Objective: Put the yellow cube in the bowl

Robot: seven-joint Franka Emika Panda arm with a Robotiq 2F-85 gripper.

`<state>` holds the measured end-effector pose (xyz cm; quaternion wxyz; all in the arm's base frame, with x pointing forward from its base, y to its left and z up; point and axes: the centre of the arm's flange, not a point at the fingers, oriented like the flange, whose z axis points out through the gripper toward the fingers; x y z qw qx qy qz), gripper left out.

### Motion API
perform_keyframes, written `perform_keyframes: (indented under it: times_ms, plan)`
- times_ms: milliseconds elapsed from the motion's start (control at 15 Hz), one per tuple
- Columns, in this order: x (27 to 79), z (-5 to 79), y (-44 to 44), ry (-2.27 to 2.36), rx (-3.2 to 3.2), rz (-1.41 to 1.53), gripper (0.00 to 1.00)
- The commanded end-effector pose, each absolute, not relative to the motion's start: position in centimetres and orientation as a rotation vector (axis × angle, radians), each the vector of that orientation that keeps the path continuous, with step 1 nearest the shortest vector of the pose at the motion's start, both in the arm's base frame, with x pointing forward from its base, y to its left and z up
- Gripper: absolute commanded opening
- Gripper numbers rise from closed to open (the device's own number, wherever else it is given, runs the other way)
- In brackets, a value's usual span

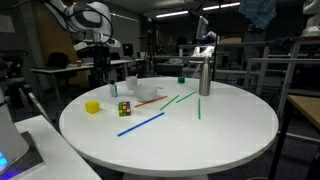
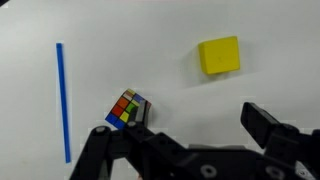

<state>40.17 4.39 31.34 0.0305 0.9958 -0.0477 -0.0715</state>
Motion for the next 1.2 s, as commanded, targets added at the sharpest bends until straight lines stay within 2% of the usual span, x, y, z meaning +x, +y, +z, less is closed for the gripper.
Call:
perform_keyframes:
  times_ms: [0, 267, 733, 1133]
  plan:
    - [42.4, 26.3, 4.3, -0.208, 3.043, -0.379, 1.0]
    - [43.0, 22.9, 4.4, -0.226, 3.035, -0.533, 1.0]
    - [45.7, 23.2, 7.1, -0.194, 3.071, -0.527, 1.0]
    - [45.3, 23.7, 8.3, -0.233, 3.107, -0.593, 1.0]
